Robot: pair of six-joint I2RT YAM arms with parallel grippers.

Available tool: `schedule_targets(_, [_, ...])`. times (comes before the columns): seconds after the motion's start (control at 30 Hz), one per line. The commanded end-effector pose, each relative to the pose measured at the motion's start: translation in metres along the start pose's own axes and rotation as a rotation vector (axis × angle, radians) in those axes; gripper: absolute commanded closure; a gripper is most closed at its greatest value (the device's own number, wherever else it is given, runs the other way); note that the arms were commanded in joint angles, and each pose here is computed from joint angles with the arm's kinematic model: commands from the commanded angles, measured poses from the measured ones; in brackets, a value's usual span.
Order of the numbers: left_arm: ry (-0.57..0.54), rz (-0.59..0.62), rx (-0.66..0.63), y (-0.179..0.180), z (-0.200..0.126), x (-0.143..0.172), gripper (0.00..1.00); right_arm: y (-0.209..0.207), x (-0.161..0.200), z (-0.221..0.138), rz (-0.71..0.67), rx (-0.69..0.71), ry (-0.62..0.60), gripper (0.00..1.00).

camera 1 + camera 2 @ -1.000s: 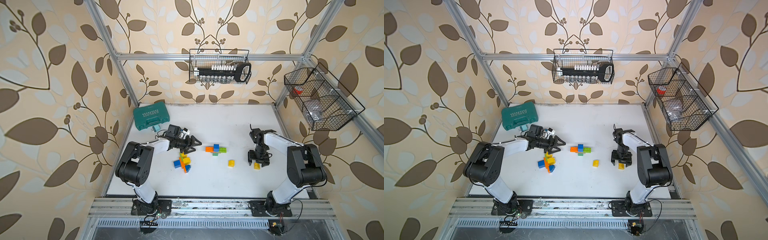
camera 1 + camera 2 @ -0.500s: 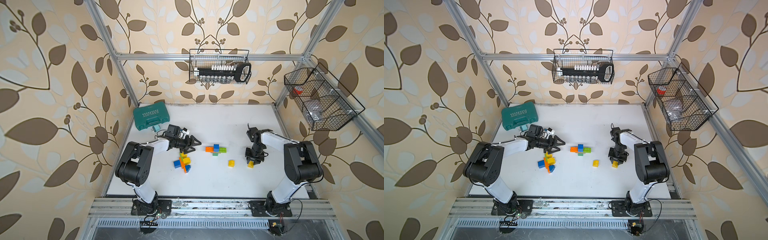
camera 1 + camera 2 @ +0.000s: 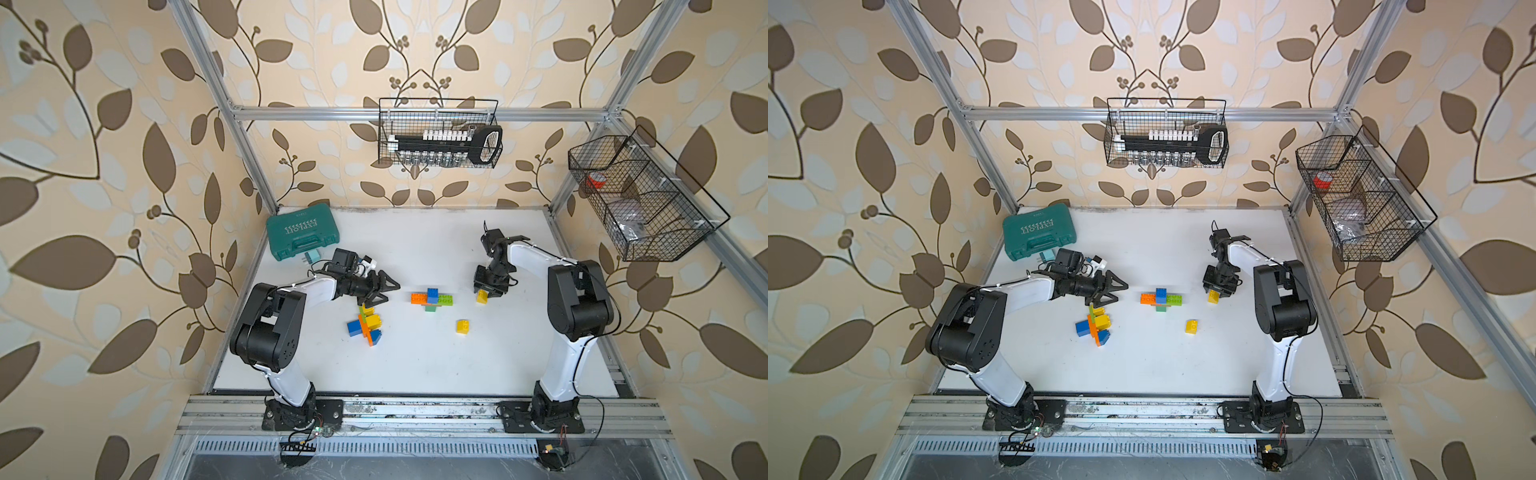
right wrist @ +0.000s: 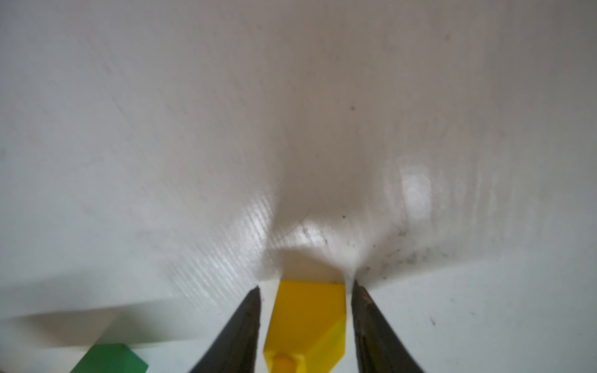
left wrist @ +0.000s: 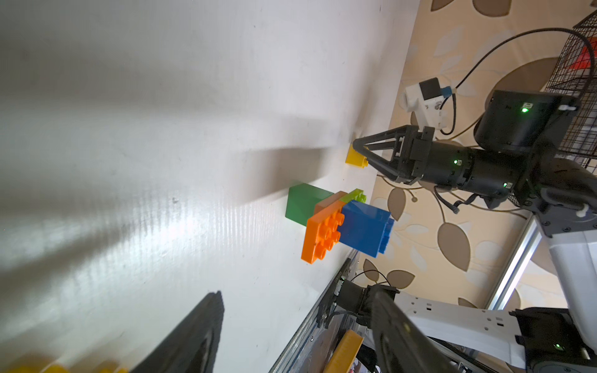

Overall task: Assemble a fork with lego
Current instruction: Move the lego brick at the center of the board, then pick up the lego brick from the center of the board.

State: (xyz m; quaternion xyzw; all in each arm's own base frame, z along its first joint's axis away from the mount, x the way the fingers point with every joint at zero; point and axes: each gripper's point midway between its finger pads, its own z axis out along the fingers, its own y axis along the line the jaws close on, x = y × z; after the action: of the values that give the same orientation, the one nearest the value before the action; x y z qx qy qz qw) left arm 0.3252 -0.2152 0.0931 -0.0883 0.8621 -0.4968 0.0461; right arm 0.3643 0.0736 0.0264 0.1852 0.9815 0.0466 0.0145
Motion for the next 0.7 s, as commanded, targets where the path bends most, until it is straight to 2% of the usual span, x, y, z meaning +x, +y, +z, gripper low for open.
schedule_targets(0.0, [-0.017,0.039,0.0,-0.007,-0.006,-0.007,0.25,0.006,-0.003,-0.015,-0.109,-0.001,-0.023,0.36])
schedule_targets(0.07, [-0.018,0.037,-0.003,-0.005,-0.006,-0.007,0.25,0.007,-0.004,-0.023,-0.181,-0.007,-0.042,0.3])
schedule_targets(0.27, [-0.021,0.033,-0.014,-0.004,-0.007,-0.007,0.25,0.024,-0.011,-0.032,-0.424,-0.094,-0.087,0.32])
schedule_targets(0.47, [-0.025,0.037,-0.024,-0.005,-0.009,-0.007,0.25,0.042,-0.005,-0.019,-0.476,-0.217,-0.024,0.32])
schedule_targets(0.67, [-0.027,0.035,-0.029,-0.004,-0.011,-0.005,0.25,0.036,0.02,-0.014,-0.478,-0.194,0.015,0.32])
